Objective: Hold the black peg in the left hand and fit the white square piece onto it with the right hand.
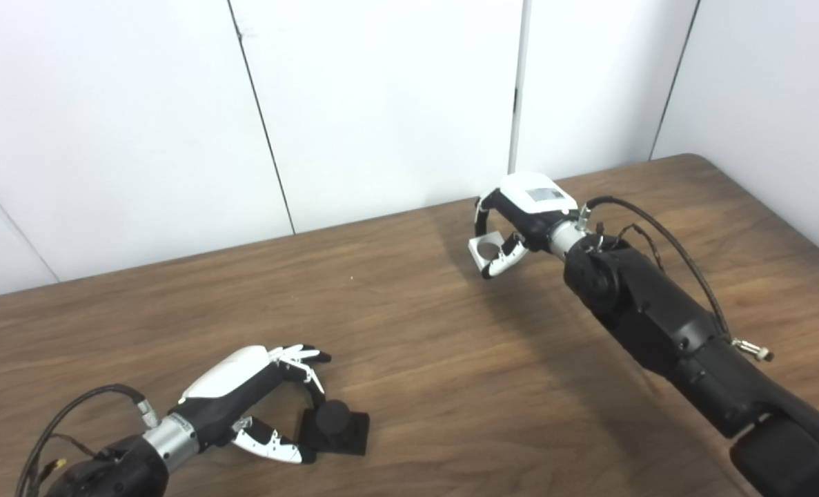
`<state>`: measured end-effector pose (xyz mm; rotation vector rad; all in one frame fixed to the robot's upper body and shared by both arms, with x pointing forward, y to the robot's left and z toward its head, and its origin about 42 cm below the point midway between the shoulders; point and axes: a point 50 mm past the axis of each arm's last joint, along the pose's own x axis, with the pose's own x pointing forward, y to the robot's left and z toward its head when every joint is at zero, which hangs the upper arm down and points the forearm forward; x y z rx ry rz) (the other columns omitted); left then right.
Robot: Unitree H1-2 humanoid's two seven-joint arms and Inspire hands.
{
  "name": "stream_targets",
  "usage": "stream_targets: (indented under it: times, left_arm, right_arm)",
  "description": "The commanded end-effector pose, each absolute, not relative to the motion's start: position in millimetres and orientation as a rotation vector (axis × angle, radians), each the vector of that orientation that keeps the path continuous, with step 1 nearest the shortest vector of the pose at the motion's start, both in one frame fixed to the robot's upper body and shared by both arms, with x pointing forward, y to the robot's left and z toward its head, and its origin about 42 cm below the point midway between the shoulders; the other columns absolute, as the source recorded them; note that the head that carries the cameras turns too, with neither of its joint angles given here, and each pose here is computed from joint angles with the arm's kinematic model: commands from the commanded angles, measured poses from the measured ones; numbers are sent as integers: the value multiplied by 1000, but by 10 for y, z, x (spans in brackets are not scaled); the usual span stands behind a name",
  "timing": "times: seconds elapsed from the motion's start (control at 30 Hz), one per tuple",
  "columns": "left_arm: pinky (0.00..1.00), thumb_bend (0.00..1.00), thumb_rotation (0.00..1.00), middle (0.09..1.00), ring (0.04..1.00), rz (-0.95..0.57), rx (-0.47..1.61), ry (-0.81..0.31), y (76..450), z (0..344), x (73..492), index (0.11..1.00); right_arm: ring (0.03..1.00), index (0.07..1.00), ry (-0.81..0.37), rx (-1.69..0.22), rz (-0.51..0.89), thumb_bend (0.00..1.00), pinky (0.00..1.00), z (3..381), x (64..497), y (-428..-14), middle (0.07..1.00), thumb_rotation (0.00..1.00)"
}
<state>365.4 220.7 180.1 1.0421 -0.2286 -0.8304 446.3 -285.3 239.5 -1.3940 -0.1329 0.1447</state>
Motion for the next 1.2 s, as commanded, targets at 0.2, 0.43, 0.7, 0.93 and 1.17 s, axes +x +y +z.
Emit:
stream_targets:
  times: [0.2,0.43,0.7,0.93,1.17]
  left_arm:
    - [990,522,68,923,976,-829,1082,-248,2128,1863,3686,493]
    - [1000,521,70,930,989,-830,1082,-241,2008,1844,3705,493]
    - [998,521,70,931,991,-823,1091,-236,1924,1862,3702,493]
    - [987,521,72,928,987,-821,1088,-236,1869,1857,3697,493]
    - [995,521,72,932,995,-817,1077,-226,1835,1877,3712,493]
  right_arm:
    - [858,483,-284,-1395,131,516,812,2768,4319,-2848,804,139]
    - [852,482,-357,-1384,178,518,795,2831,4168,-2772,797,137]
    - [845,481,-430,-1333,236,518,784,2914,4031,-2697,793,137]
    - [867,481,-473,-1317,323,517,755,2976,3874,-2617,808,137]
    - [871,481,-542,-1294,415,517,705,3043,3724,-2462,812,139]
